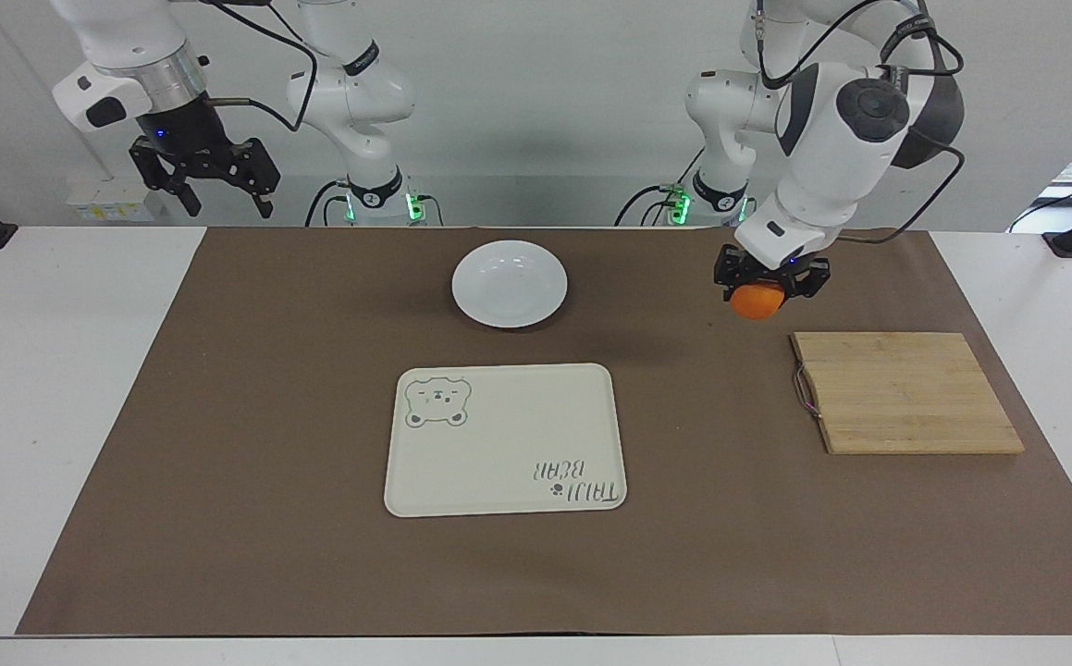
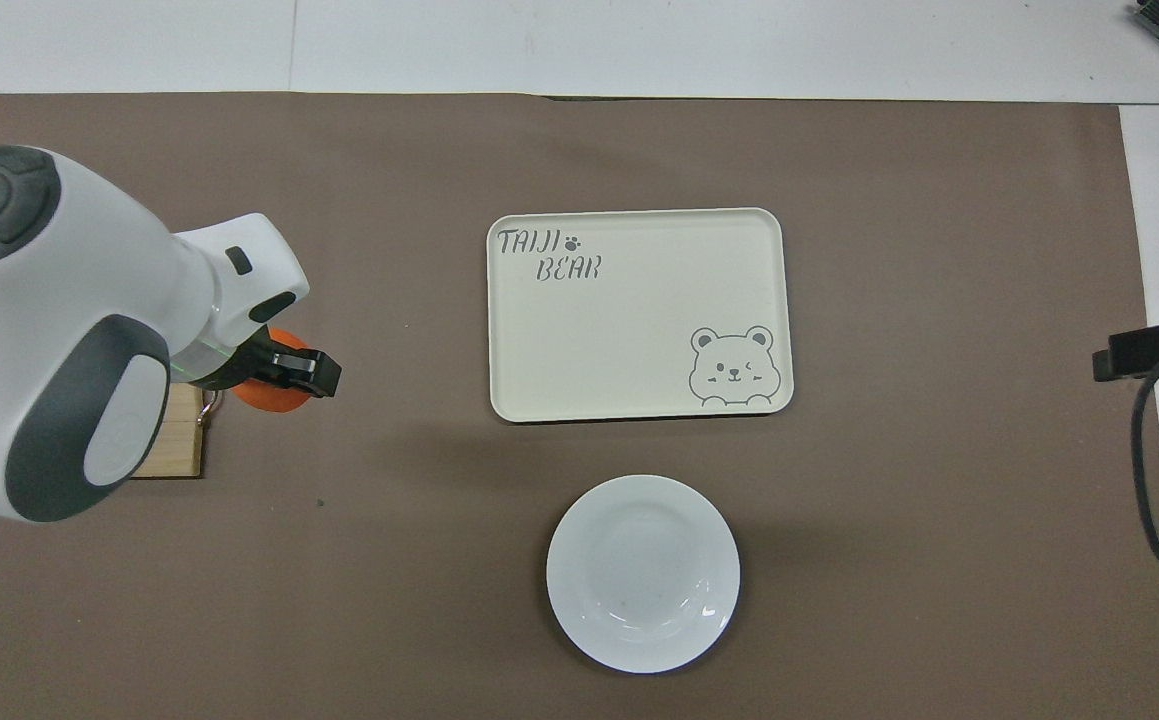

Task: Place orange and plate with both arms
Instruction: 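Lift the orange with the left gripper and carry it toward the plate, then lower the orange onto the white plate and open the left gripper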

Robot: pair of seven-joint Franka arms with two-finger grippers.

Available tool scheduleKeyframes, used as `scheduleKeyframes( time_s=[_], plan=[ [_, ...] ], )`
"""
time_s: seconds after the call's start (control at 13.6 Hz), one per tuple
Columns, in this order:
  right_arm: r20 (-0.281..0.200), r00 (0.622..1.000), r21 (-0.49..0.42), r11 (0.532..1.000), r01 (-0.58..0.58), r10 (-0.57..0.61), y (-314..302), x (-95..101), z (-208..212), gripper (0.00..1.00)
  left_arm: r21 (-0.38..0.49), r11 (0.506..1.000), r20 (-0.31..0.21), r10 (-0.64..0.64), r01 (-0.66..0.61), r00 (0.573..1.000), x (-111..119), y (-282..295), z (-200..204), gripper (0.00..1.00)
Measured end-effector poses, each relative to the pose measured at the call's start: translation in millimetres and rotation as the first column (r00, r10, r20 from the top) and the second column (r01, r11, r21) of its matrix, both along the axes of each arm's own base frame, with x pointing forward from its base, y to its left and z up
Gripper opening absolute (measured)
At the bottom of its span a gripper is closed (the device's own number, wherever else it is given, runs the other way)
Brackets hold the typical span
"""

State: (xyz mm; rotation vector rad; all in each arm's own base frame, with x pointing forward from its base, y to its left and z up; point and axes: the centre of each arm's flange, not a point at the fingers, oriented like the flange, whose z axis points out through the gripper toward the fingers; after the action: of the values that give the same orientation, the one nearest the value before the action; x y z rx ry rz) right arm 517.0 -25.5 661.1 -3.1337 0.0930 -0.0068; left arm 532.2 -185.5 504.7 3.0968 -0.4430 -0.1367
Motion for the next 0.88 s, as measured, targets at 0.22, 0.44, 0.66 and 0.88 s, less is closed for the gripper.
scheduleKeyframes(
  time_s=[0.22,0.44,0.66,0.88],
  plan=[
    [0.000,1.000,0.000,1.000,0.000,0.000,0,0.0,0,1.00,0.002,1.000,0.012,0.020,-0.020,1.000,-22,-51,-26,0.75],
    [0.000,1.000,0.000,1.000,0.000,0.000,0,0.0,0,1.00,0.005,0.996,0.030,0.088,-0.089,0.996,-56,-117,-48,0.75],
    [0.000,1.000,0.000,1.000,0.000,0.000,0,0.0,0,1.00,-0.003,0.988,0.049,0.156,-0.156,0.987,-91,-172,-75,0.75],
    [0.000,1.000,0.000,1.000,0.000,0.000,0,0.0,0,1.00,-0.022,0.978,0.067,0.211,-0.210,0.975,-121,-212,-103,0.75]
  ],
)
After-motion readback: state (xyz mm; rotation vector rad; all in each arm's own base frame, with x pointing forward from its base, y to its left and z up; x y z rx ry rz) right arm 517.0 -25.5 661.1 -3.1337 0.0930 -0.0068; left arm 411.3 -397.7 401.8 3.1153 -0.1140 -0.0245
